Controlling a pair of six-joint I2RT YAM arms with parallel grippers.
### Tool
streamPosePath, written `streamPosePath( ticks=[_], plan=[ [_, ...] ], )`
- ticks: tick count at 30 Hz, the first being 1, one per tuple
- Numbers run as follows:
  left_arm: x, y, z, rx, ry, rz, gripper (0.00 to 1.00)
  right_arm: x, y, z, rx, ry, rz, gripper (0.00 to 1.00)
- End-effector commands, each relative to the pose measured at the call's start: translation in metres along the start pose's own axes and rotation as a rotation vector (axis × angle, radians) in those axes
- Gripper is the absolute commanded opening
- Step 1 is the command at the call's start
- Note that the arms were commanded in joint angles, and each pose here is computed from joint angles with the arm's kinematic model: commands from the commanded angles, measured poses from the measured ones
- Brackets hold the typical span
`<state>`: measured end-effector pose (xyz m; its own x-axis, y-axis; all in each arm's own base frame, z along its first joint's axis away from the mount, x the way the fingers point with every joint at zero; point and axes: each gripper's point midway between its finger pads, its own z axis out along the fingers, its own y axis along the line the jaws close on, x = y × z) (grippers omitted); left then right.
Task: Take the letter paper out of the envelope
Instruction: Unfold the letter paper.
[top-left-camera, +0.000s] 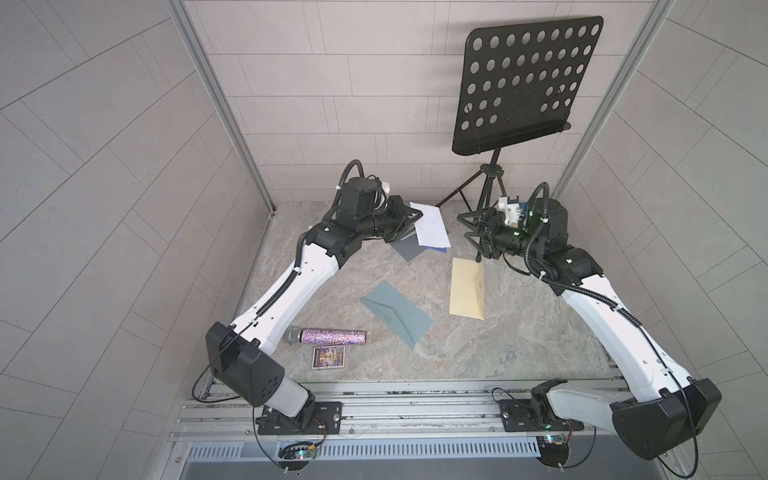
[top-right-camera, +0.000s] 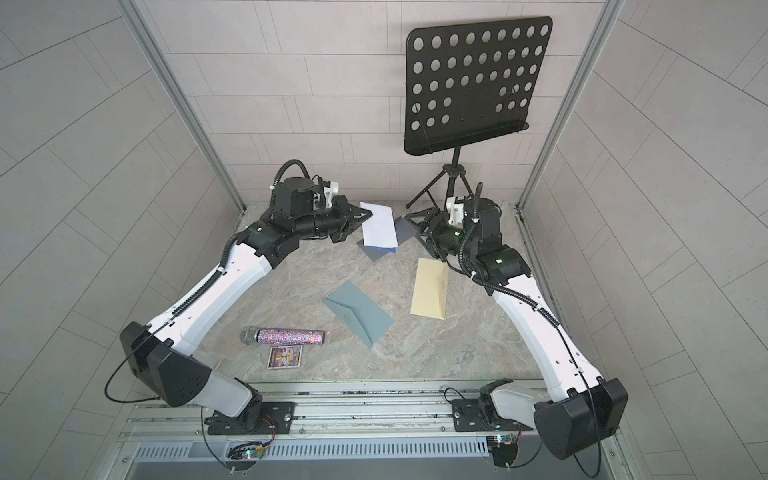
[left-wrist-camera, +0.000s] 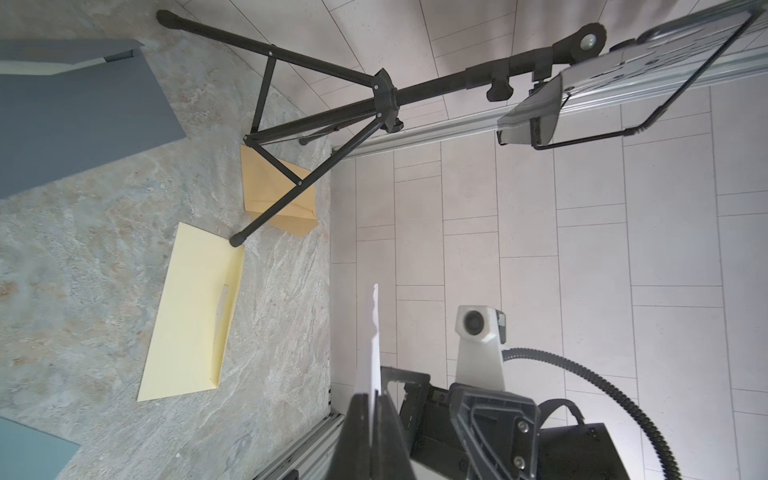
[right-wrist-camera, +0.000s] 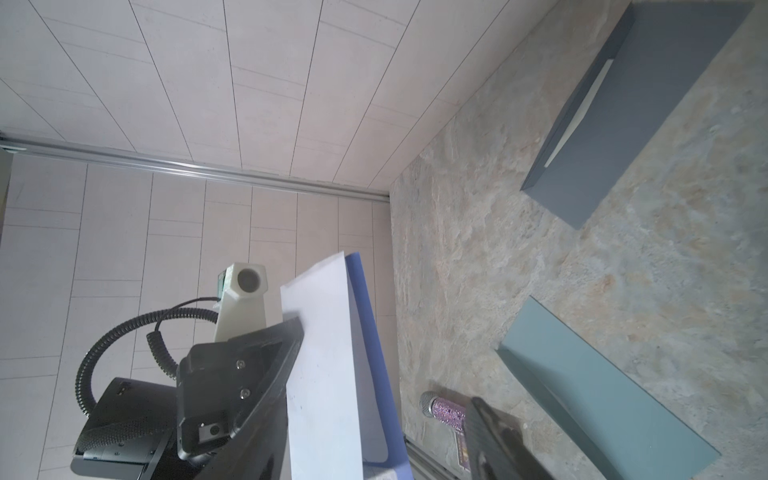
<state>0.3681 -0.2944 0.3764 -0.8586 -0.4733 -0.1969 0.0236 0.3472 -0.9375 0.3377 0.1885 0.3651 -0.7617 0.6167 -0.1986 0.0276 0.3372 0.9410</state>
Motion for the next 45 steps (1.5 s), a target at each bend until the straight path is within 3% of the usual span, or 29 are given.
streamPosePath(
  ticks=[1, 20, 45],
  plan=[
    [0.0, -0.022, -0.008, 0.088, -0.004, -0.039, 0.0, 0.014, 0.024, -0.007, -0.091, 0.038, 0.008, 0.7],
    [0.002, -0.009, -0.011, 0.072, -0.024, -0.068, 0.0, 0.026, 0.039, -0.002, -0.137, 0.101, 0.036, 0.57],
    [-0.009, -0.022, 0.005, 0.218, -0.039, -0.19, 0.0, 0.031, 0.054, 0.015, -0.234, 0.128, 0.146, 0.51]
  ],
)
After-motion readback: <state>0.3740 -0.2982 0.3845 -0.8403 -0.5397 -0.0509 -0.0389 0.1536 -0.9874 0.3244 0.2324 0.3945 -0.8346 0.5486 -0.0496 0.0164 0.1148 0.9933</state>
